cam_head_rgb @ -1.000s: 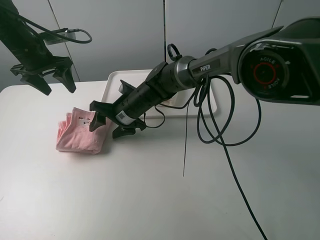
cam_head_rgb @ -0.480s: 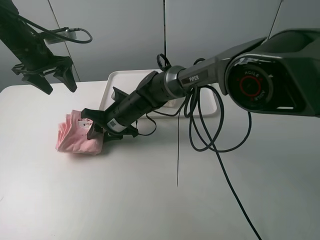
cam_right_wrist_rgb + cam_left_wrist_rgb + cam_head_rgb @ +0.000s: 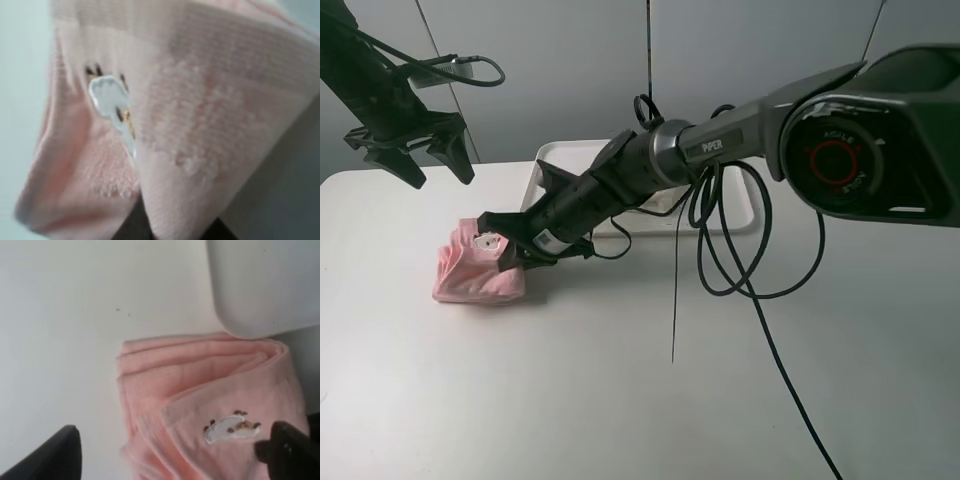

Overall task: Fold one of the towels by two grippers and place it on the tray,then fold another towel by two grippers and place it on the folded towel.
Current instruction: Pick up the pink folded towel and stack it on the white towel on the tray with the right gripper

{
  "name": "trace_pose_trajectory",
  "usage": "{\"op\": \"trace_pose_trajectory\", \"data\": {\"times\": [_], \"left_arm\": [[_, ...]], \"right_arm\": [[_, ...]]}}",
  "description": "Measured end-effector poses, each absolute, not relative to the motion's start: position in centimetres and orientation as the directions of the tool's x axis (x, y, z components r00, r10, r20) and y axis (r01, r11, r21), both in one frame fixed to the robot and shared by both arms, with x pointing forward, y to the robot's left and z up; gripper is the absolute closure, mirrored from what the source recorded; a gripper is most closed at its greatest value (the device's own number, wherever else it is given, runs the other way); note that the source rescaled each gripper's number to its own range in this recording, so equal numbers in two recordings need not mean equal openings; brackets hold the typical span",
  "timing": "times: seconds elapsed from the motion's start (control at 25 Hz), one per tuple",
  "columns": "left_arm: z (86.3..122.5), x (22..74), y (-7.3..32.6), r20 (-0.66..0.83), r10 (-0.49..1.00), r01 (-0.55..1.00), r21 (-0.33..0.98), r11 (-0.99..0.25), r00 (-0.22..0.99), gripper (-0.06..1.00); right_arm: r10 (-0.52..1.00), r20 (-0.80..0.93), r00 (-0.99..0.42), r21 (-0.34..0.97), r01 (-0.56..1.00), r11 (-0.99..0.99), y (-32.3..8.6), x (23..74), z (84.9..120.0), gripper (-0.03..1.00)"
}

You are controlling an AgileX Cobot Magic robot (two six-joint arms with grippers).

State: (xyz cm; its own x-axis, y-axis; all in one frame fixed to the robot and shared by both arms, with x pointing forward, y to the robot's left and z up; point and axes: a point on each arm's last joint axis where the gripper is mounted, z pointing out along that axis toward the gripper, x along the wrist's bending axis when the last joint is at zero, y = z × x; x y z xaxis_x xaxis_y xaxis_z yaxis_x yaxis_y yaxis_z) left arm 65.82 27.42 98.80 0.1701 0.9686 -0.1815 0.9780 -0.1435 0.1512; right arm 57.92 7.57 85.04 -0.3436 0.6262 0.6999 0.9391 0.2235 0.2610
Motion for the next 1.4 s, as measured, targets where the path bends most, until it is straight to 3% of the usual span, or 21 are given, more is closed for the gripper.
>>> {"op": "trace_pose_trajectory", "data": {"times": [0.28,0.64,1.12,1.4], "left_arm": [[98.9,65.8,28.1,-0.219,0.962,0.980,0.151,-0.130,0.162,-0.02],[98.9,65.8,28.5,-0.249,0.956,0.981,0.154,-0.120,0.156,-0.02],[99.0,65.8,28.5,-0.256,0.952,0.979,0.160,-0.130,0.168,-0.02],[99.0,65.8,28.5,-0.256,0.952,0.978,0.163,-0.129,0.168,-0.02]], "right_arm": [[0.619,0.637,-0.459,0.375,0.887,0.270,5.7,59.4,89.9,0.89],[0.651,0.619,-0.440,0.399,0.890,0.221,0.8,63.8,92.7,0.89],[0.662,0.634,-0.399,0.505,0.863,0.037,-4.0,69.6,99.4,0.89],[0.603,0.698,-0.385,0.507,0.861,-0.037,-4.1,70.2,101.5,0.89]]}}
